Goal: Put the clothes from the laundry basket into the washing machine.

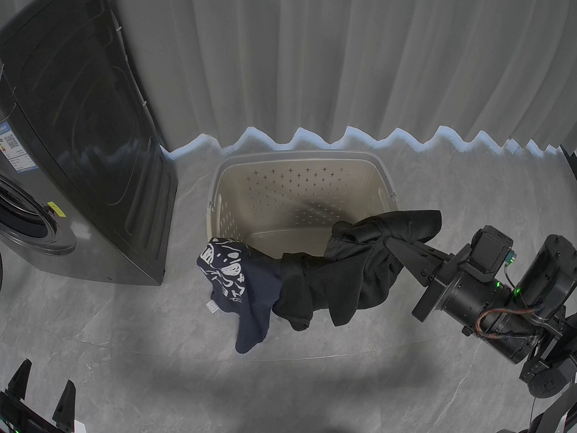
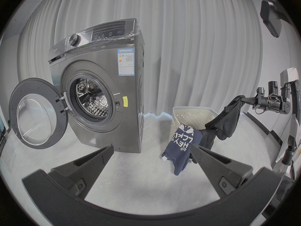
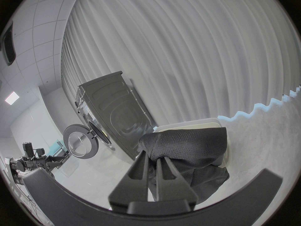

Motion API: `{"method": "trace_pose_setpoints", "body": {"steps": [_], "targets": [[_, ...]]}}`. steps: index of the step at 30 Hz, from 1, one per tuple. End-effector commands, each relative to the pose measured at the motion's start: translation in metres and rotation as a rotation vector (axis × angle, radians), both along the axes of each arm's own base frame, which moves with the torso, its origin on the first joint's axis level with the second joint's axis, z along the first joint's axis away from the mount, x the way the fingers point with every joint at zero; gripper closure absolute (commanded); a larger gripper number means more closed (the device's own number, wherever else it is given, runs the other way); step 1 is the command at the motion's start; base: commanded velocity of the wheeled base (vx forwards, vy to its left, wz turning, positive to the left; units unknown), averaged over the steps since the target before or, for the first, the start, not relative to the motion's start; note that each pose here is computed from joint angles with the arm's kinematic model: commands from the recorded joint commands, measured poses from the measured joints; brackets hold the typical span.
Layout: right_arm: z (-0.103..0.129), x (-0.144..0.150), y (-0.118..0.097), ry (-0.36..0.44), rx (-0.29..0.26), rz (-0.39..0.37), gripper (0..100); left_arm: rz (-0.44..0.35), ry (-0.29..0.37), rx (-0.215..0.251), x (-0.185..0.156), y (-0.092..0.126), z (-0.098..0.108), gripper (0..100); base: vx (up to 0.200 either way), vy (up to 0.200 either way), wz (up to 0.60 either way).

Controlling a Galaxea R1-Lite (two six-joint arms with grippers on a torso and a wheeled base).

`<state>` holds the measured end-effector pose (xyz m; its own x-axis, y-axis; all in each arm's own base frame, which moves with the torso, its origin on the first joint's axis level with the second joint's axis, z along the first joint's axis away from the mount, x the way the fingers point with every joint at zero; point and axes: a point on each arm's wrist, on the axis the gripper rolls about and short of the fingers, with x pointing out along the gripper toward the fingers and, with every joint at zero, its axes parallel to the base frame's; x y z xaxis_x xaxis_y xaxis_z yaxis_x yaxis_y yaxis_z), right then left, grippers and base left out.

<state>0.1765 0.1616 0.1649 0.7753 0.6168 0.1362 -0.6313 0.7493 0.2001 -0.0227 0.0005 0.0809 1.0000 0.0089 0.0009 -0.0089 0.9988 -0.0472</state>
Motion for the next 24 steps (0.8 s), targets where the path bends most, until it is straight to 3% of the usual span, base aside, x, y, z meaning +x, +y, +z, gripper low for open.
{"method": "trace_pose_setpoints", "body": {"steps": [1, 24], "targets": [[0.0008, 0.0001, 0.0002, -0.004, 0.004, 0.001, 100, 0.0, 0.002, -0.002, 0.0002, 0.0, -0.0048, 0, 0.0, 0.2, 0.0], [0.0032, -0.0018, 0.0035, -0.018, 0.017, 0.018, 100, 0.0, 0.001, -0.002, 0.0, 0.0, -0.0048, 0, 0.0, 0.2, 0.0]]}}
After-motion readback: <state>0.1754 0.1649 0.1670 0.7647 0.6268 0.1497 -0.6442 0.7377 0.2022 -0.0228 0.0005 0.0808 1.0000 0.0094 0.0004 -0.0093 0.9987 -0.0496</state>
